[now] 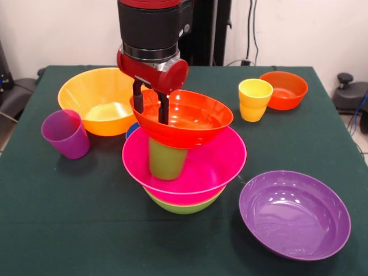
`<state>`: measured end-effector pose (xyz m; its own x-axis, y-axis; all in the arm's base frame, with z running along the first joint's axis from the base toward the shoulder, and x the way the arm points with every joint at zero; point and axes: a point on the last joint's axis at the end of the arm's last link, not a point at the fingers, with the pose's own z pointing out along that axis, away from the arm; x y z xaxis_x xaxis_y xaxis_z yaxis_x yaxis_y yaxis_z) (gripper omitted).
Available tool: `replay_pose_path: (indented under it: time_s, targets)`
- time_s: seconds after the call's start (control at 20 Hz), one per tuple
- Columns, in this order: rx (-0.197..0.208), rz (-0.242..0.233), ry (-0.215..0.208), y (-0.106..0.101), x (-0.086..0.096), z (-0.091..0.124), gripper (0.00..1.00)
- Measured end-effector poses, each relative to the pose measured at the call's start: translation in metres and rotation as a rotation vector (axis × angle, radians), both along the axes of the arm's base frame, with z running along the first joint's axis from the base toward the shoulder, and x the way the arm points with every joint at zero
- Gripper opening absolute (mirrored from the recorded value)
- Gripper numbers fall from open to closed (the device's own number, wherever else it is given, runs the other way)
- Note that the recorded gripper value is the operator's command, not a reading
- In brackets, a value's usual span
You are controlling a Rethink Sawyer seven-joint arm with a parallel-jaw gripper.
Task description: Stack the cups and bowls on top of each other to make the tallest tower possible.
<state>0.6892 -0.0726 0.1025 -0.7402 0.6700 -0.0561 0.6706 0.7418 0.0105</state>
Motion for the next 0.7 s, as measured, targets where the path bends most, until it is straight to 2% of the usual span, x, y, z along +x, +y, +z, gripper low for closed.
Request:
replay_pose_path:
  time_s: [0.7]
  targets:
    - [-0.01,-0.001,-0.028,-0.009,0.019,-0.003,1.0]
